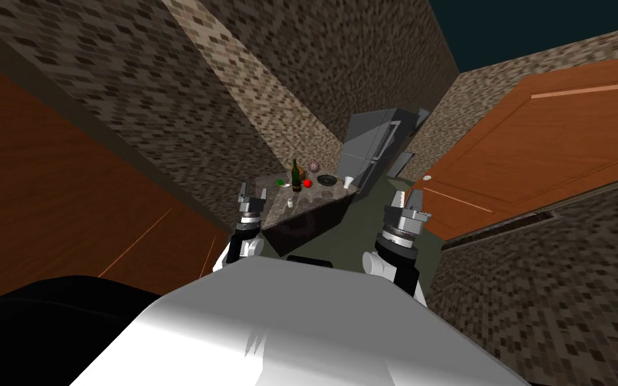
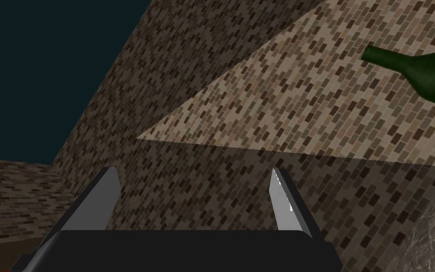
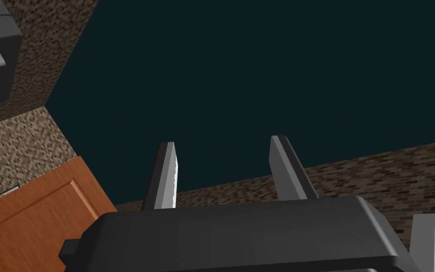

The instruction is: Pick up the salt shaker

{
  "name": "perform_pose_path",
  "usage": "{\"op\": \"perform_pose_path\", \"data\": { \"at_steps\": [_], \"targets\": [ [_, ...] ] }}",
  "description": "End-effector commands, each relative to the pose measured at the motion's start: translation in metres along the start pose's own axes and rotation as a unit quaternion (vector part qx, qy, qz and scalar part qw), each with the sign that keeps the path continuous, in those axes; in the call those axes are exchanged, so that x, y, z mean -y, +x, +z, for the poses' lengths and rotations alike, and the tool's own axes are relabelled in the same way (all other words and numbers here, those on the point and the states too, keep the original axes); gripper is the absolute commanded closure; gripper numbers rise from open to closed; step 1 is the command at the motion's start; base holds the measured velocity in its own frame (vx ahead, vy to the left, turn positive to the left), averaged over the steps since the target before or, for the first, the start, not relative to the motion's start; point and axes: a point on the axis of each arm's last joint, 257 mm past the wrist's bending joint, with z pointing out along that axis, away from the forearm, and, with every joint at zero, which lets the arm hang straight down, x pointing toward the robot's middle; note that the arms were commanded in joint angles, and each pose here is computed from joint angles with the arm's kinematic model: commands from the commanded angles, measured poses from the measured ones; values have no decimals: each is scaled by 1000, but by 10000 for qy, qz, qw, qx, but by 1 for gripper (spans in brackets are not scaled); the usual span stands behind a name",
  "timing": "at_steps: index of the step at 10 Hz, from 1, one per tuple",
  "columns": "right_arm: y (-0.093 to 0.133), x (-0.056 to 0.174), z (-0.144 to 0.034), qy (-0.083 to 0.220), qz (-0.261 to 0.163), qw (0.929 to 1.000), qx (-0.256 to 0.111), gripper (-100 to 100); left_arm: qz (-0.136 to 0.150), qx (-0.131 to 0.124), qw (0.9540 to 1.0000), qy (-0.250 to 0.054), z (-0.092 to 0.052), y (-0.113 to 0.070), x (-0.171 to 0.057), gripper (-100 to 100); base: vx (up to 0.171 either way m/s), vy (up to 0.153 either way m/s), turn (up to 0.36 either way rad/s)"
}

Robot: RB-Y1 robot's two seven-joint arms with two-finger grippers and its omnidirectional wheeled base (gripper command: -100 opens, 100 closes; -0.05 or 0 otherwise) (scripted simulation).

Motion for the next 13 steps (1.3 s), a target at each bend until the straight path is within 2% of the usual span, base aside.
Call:
{"op": "perform_pose_path", "data": {
  "at_steps": [1, 3, 6, 9, 13],
  "targets": [
    [0, 0, 0, 0, 0, 10000, 0, 0, -280, 153, 9993, -184, -6, -12, -17, -100, 103, -159, 219],
    [0, 0, 0, 0, 0, 10000, 0, 0, -595, 369, 9968, -377, -15, -29, -37, -100, 84, -167, 200],
    [0, 0, 0, 0, 0, 10000, 0, 0, -1027, 716, 9902, -615, -29, -52, -63, -100, 71, -158, 171],
    [0, 0, 0, -1, 0, 10000, -1, 0, -1402, 1059, 9812, -801, -43, -73, -85, -100, 76, -137, 111],
    [0, 0, 0, -1, 0, 10000, -1, 0, -1831, 1500, 9665, -997, -62, -97, -111, -100, 40, -126, 51]
  ]
}}
